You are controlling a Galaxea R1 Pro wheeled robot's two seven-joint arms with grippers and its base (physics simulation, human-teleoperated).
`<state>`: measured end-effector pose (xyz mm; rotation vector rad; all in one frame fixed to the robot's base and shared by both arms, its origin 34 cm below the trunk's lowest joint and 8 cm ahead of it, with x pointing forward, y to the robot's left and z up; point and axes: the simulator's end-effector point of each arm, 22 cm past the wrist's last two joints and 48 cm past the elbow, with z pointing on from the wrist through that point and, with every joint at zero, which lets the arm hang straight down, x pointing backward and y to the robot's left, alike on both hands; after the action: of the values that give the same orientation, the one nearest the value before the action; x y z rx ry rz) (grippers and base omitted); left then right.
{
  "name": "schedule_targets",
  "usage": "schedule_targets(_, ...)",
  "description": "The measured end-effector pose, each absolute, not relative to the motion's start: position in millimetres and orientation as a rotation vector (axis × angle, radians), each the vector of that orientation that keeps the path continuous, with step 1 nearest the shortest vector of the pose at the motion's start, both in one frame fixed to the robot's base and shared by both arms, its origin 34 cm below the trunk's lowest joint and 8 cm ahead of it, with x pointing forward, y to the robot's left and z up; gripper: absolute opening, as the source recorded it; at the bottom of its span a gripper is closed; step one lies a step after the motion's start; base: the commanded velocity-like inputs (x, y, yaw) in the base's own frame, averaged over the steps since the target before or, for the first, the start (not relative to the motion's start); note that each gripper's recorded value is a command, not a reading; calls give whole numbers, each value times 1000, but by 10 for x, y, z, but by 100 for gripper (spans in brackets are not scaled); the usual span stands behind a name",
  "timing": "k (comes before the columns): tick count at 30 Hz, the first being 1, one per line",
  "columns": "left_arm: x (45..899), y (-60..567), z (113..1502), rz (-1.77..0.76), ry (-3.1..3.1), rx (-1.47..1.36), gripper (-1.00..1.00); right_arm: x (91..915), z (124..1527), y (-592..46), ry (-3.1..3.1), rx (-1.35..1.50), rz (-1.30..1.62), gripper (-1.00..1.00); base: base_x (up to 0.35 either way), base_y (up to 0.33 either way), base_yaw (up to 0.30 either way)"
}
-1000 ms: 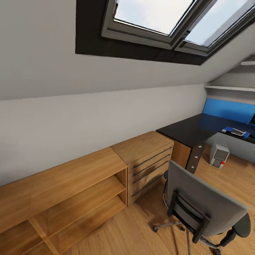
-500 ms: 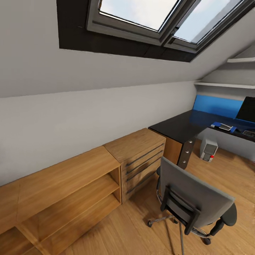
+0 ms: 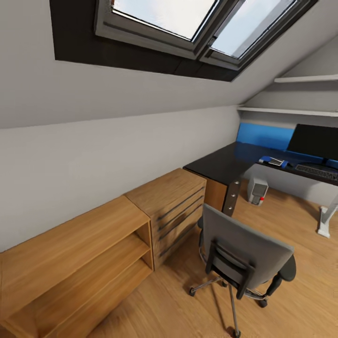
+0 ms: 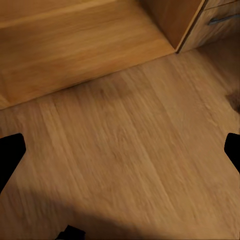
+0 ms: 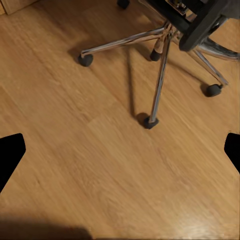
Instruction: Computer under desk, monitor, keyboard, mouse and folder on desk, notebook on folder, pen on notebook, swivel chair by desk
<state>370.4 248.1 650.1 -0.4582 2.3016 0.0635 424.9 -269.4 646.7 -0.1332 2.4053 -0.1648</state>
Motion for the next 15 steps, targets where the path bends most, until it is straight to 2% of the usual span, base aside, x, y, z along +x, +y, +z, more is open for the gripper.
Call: schedule_targets(15, 3703, 2471, 6501, 62, 2302, -459, 100, 4249, 6467, -2696, 2405, -133, -166, 100, 0, 19, -267)
